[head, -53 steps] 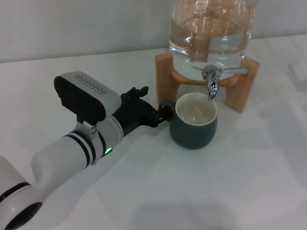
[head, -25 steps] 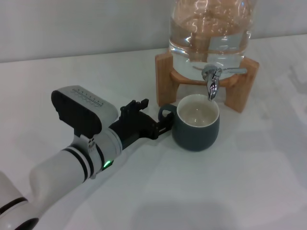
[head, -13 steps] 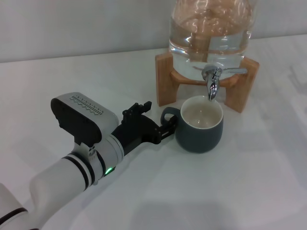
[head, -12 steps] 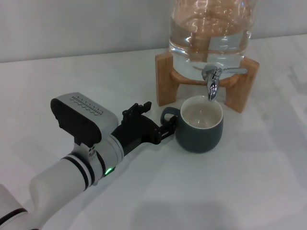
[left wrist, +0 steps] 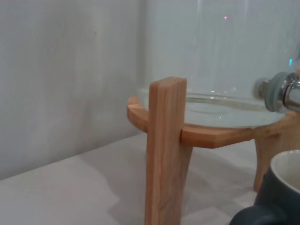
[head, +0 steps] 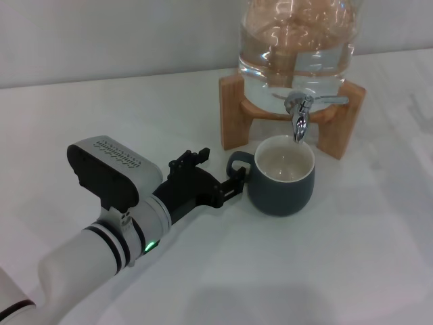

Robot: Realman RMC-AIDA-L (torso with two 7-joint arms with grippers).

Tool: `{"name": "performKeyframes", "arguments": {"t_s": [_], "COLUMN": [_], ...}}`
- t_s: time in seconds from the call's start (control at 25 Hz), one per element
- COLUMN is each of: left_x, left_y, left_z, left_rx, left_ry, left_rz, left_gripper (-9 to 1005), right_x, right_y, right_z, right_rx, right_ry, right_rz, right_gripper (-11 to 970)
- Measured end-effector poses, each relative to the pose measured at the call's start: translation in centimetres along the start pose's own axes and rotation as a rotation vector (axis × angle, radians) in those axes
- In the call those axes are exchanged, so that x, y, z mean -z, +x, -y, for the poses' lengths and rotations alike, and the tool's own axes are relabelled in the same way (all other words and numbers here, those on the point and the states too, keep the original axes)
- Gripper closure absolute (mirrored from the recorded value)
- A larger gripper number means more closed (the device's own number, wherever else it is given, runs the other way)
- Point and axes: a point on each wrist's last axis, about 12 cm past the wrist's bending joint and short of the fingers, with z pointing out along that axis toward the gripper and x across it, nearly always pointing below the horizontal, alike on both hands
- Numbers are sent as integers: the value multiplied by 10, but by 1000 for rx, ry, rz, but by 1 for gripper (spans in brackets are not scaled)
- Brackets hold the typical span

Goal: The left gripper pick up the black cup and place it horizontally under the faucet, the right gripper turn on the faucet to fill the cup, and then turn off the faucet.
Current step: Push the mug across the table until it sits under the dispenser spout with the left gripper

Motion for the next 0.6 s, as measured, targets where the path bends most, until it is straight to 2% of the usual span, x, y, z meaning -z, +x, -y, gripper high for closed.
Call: {"name": "performKeyframes", "arguments": {"t_s": [0.6], "left_x": [10], "left_y": [5], "left_z": [9], "left_rx": [23], "left_ry": [22], "left_rz": [55], "left_gripper": [186], "right_x": [0], "right_y": [0], "right_z": [2], "right_rx": [3], "right_ry": [3], "right_rz": [0], "right_gripper": [151]}}
